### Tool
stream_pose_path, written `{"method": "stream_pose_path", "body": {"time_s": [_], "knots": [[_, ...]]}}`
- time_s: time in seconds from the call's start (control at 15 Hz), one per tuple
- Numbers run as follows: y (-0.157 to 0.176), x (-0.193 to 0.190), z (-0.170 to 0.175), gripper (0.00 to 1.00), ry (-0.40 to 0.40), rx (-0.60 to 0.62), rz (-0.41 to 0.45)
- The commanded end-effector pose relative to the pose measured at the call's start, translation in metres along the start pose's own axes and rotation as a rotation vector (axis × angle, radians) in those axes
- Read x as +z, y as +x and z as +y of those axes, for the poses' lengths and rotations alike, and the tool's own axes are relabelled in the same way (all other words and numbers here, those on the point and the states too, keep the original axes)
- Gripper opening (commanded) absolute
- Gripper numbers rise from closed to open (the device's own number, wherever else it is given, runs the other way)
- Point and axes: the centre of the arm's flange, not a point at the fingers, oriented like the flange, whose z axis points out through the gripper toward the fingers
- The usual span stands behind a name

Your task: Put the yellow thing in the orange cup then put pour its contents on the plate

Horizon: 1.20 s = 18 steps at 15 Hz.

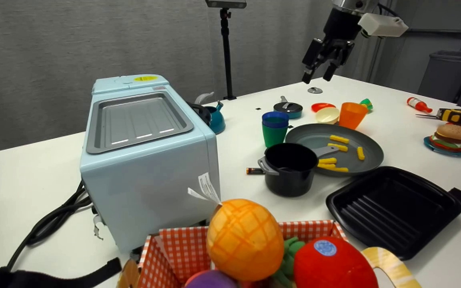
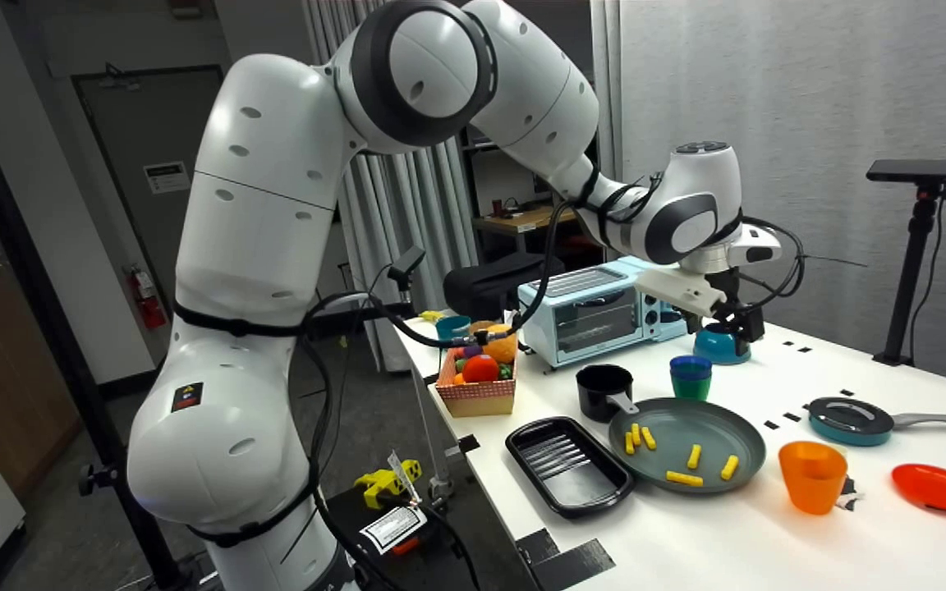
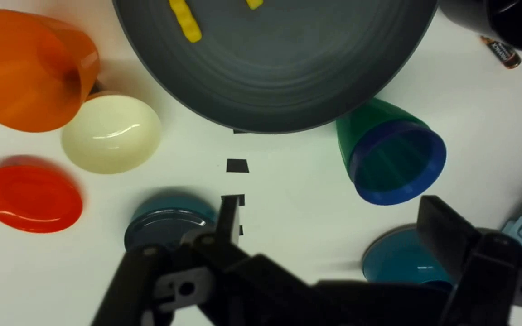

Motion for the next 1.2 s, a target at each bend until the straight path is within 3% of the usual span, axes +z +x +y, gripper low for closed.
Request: {"method": "stream_pose_path", "body": {"time_s": [0.0, 0.2, 0.27, 1.13], "knots": [[-0.027, -0.011, -0.003, 1.0, 0.024, -0.068, -0.03], [-0.038, -0.011, -0.002, 1.0, 0.029, -0.091, -0.048], [-0.022, 0.003, -0.008, 1.0, 0.011, -0.069, -0.037], [-0.03, 0.0, -0.006, 1.0, 0.01, -0.078, -0.047]]}}
